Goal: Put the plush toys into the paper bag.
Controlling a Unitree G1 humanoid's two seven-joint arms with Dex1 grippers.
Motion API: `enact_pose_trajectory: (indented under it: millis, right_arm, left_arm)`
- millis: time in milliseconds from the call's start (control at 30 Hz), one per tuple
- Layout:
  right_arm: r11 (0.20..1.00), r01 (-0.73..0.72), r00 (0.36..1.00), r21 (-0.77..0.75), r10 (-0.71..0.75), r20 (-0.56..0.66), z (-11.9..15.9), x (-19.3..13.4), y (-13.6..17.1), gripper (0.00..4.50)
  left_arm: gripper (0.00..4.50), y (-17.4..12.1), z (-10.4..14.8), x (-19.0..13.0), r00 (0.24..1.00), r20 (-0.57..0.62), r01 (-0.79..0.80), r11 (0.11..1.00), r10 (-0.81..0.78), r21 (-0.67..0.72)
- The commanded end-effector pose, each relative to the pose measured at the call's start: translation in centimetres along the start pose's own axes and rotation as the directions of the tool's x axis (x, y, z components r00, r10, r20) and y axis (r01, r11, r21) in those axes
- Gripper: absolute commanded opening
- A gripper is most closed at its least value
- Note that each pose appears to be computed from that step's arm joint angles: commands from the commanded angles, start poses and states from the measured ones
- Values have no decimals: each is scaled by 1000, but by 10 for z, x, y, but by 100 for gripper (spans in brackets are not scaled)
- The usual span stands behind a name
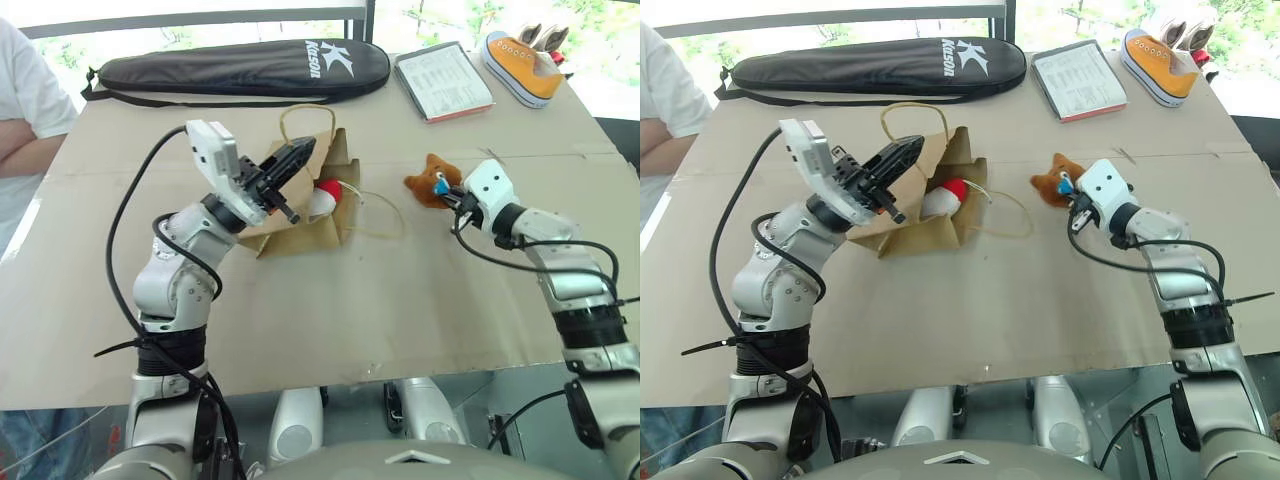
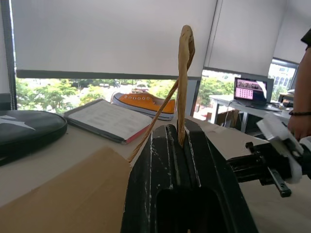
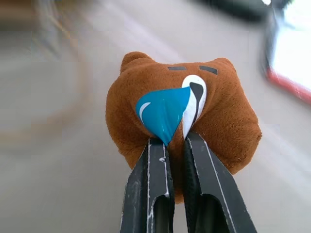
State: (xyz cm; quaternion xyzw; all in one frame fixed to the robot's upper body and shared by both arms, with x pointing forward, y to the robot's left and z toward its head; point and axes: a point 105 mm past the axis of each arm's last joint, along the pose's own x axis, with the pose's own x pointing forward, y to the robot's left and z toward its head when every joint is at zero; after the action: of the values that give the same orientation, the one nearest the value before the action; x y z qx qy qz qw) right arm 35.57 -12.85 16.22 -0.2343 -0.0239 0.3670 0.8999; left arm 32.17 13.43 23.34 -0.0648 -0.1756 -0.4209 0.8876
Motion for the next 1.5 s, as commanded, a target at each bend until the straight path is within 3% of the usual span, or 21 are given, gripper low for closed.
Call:
enact_pose_trajectory:
  millis: [33,167,267,400,567,833,967,1133,1267,1400,1500]
  right_arm:
    - [987,-124,977,-100,139,163,54,5,30,4]
    - [966,-229,948,-117,249,196,69,26,59,4]
    - [925,-320,927,-205,350,131,64,45,80,4]
    - [867,-432,863,-247,477,168,75,71,112,4]
    - [817,-490,821,-304,550,153,75,73,122,4]
    - [779,-504,813,-372,573,98,68,101,135,4]
    - [713,-571,777,-407,630,13,54,101,144,4]
    - [741,-591,771,-320,635,49,54,85,133,4]
    - [809,-510,823,-293,558,107,62,109,134,4]
    - [839,-491,807,-234,539,242,82,121,144,4]
    - [838,-493,807,-233,540,237,77,126,148,4]
  left_arm:
    - [0,-5,14,4,997,48,60,998,-59,-12]
    - [0,-7,12,8,995,37,88,996,-87,-17]
    - [0,-10,12,12,994,34,105,994,-104,-23]
    - [0,-11,6,15,995,-2,104,995,-104,-7]
    - [0,-11,4,13,997,-22,80,997,-79,17]
    - [0,-34,4,12,992,5,128,991,-128,-33]
    - [0,-36,3,10,991,-3,132,991,-132,-30]
    - [0,-29,4,4,995,-4,101,995,-101,-19]
    - [0,-35,0,5,994,3,111,993,-111,-42]
    - [0,-37,-2,4,994,5,105,993,-105,-55]
    - [0,-39,-4,2,995,0,101,993,-102,-57]
